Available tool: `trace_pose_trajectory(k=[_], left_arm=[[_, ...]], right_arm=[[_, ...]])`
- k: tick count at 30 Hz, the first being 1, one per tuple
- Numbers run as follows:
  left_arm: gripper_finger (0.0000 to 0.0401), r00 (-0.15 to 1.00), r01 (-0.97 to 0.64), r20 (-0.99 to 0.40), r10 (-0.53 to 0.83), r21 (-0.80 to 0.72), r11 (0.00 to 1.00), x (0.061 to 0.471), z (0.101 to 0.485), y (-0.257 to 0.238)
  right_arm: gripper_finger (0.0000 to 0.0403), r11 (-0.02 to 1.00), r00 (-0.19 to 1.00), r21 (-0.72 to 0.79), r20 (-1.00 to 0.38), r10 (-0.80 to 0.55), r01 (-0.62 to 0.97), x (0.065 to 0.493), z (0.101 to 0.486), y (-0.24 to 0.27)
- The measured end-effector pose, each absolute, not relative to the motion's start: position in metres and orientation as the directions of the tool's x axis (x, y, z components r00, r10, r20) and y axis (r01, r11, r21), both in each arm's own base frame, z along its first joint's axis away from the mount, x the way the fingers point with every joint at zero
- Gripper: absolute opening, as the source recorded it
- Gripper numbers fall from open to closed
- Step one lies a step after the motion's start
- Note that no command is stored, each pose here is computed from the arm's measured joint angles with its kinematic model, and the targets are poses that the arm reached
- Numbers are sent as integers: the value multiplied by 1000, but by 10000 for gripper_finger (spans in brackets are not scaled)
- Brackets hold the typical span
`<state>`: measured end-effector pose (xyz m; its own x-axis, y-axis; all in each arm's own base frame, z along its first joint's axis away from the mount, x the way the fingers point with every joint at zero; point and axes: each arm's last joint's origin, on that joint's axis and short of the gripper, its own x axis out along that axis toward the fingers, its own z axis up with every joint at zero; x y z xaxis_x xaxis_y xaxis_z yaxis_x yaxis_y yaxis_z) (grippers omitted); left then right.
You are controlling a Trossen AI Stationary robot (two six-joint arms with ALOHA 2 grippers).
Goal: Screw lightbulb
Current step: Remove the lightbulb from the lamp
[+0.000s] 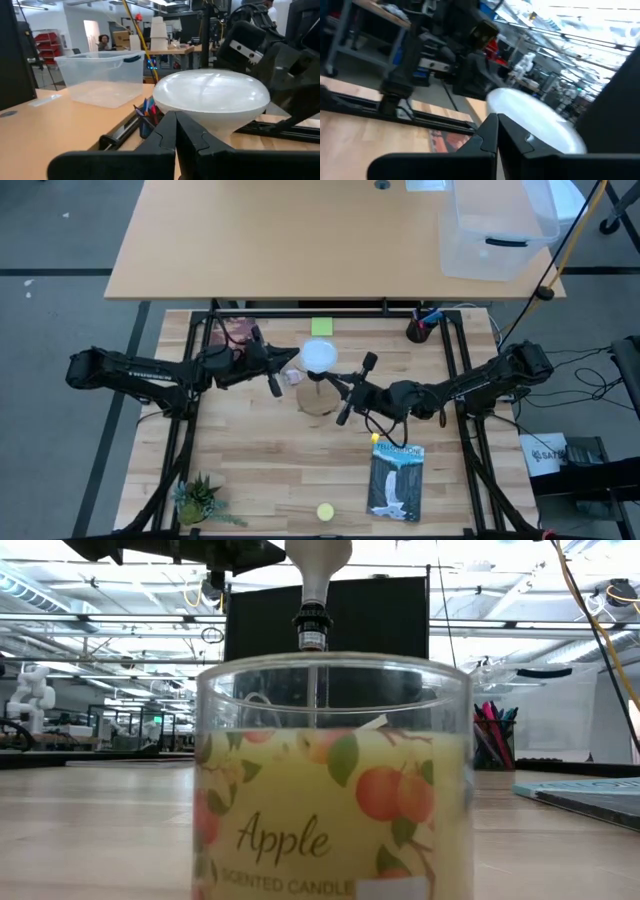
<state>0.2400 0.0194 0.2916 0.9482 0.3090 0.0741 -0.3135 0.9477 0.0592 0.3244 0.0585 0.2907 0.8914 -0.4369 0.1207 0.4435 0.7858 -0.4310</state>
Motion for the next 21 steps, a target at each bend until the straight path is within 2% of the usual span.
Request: trace_pose_trajectory(k=[10,21], left_arm=[[0,951,-303,76,299,59,951,240,292,16],[0,953,-296,78,291,65,953,240,292,11]], right_arm=[[0,773,877,-429,116,-466,467,324,291,56],[0,803,906,-442,59,-419,400,321,284,74]])
